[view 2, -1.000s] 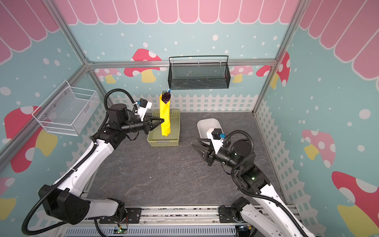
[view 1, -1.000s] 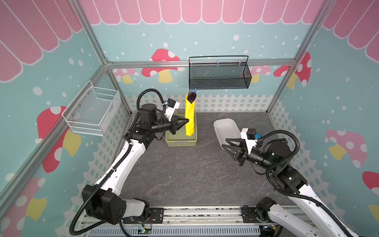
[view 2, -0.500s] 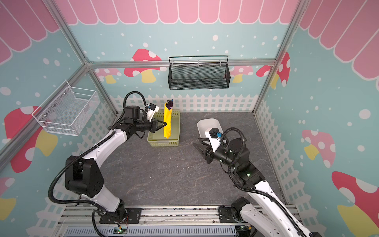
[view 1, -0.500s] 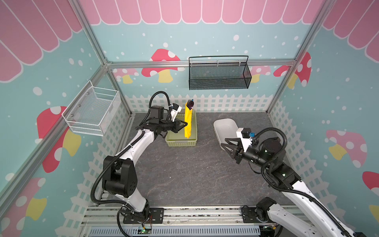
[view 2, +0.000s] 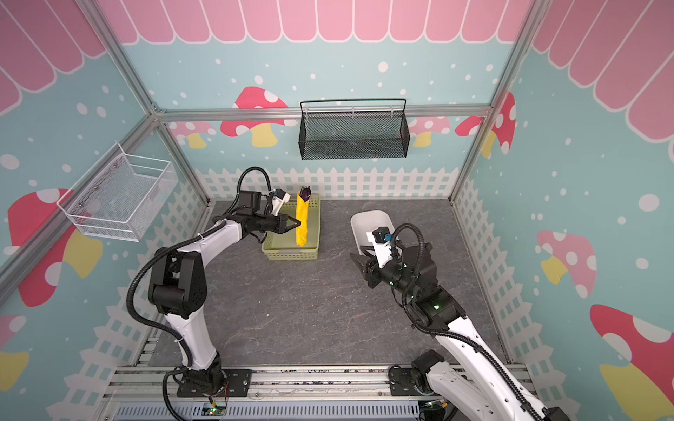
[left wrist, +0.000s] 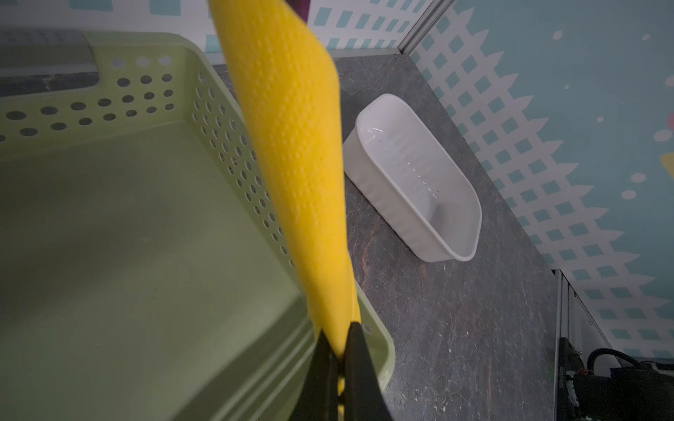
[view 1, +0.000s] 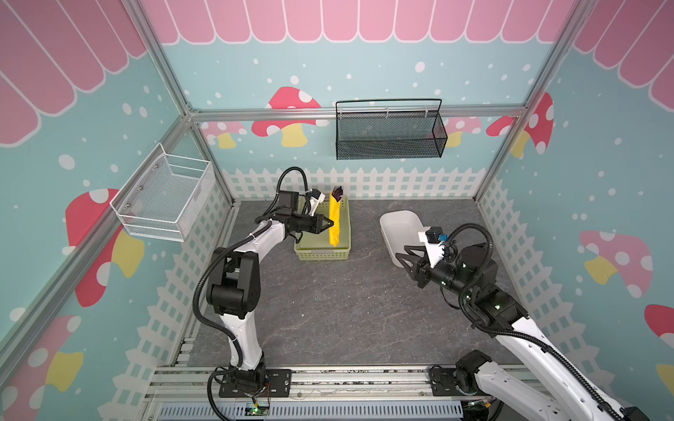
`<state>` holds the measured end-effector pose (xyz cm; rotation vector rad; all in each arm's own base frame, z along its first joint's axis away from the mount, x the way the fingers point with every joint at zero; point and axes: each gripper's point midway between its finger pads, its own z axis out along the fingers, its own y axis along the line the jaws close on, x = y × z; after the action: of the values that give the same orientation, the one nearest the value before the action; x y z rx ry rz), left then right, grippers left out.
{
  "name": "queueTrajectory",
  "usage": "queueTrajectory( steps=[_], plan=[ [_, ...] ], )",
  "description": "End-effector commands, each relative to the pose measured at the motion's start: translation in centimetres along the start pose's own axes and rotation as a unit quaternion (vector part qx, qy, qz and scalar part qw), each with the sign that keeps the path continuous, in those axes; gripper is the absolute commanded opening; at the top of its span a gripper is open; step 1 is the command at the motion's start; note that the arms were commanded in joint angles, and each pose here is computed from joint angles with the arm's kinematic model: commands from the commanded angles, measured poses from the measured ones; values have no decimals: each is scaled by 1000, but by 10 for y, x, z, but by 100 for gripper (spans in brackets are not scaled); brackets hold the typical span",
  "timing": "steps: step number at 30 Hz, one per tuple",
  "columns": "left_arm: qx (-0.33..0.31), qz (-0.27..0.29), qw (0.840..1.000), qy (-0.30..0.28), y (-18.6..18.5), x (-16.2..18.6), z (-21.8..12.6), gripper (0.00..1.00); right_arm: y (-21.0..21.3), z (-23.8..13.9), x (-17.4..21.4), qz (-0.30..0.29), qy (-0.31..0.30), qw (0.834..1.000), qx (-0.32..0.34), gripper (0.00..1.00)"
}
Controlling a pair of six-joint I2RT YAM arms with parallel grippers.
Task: Place the utensils on the paper napkin and roll it up
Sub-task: 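Carry the wrapped bundle with the left gripper over the light green basket, then lower the bundle into the basket and open the left gripper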
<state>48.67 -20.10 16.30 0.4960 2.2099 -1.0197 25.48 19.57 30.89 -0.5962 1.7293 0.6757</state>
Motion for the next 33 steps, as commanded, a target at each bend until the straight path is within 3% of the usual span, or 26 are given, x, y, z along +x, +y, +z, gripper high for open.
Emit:
queueTrajectory(
  steps=[1, 11, 33],
  plan=[
    [16, 7, 1000, -11, 8, -15, 5, 0, -5, 2, 7, -6, 8, 1000, 6, 39],
    [25, -60, 997, 48, 44, 4, 42, 0, -6, 3, 10, 0, 12, 1000, 5, 40],
    [22, -163, 980, 108, 78, 35, 77, 0, -7, 5, 14, 5, 20, 1000, 1, 40]
  ],
)
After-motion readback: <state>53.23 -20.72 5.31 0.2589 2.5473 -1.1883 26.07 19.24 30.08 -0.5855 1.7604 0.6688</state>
